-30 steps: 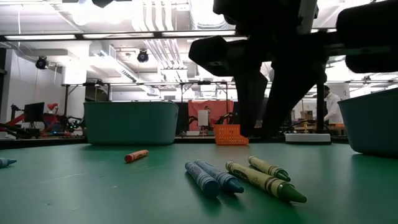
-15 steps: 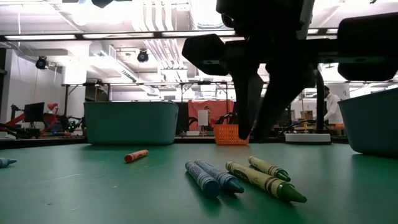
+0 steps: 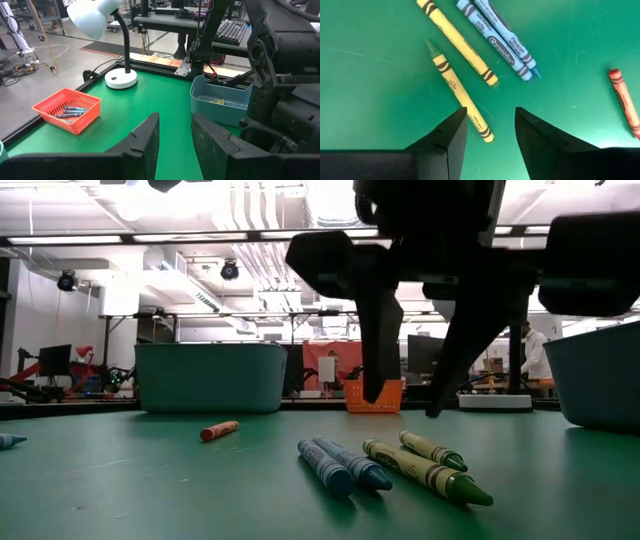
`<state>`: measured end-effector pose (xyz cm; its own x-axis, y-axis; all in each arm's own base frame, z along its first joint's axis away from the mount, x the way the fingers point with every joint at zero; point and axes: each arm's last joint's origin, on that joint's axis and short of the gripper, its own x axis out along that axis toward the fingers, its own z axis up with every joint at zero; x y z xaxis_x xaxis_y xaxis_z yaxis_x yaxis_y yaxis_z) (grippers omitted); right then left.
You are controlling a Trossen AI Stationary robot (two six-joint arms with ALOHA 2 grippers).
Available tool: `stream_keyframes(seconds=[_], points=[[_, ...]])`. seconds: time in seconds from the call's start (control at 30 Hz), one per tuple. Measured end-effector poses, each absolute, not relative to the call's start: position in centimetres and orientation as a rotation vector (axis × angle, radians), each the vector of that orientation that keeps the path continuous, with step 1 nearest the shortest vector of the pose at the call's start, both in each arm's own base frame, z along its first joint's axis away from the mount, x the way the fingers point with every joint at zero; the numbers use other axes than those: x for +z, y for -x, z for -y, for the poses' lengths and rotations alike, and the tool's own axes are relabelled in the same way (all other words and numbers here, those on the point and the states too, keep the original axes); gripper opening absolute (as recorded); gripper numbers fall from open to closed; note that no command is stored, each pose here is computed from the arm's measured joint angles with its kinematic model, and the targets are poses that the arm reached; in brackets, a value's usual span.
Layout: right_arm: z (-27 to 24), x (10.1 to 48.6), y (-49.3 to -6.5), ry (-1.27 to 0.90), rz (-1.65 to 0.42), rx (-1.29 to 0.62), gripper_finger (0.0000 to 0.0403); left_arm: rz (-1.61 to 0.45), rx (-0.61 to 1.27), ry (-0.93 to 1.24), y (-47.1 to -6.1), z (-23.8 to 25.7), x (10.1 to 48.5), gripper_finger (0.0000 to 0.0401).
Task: Sort crayons
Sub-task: Put the green crayon into the blue bin
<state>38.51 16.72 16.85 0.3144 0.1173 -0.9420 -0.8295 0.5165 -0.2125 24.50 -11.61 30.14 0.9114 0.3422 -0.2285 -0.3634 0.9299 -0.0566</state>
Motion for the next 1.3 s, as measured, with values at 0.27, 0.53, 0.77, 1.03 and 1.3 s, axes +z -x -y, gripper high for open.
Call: stream_keyframes(seconds=[0.27, 0.53, 0.77, 1.03, 1.3], points=[[-16.2, 15.3, -39.2, 0.757, -1.081, 0.788, 0.0136, -0.218, 0.364, 0.097, -24.5, 11.6, 30.2, 0.0096], [-14.9, 13.9, -39.8, 0.644, -1.112, 0.860, 0.0104, -0.218, 0.363, 0.094, -24.5, 11.6, 30.2, 0.0096], [-14.2, 13.4, -39.8, 0.608, -1.153, 0.875, 0.0024, -0.218, 0.363, 0.093, -24.5, 11.6, 30.2, 0.0096], [-14.1, 14.2, -39.6, 0.640, -1.139, 0.876, 0.0013, -0.219, 0.363, 0.092, -24.5, 11.6, 30.1, 0.0096], [-13.3, 17.6, -38.1, 0.527, -1.248, 0.711, 0.0012, -0.279, 0.370, 0.080, -24.3, 11.5, 29.4, 0.0096]])
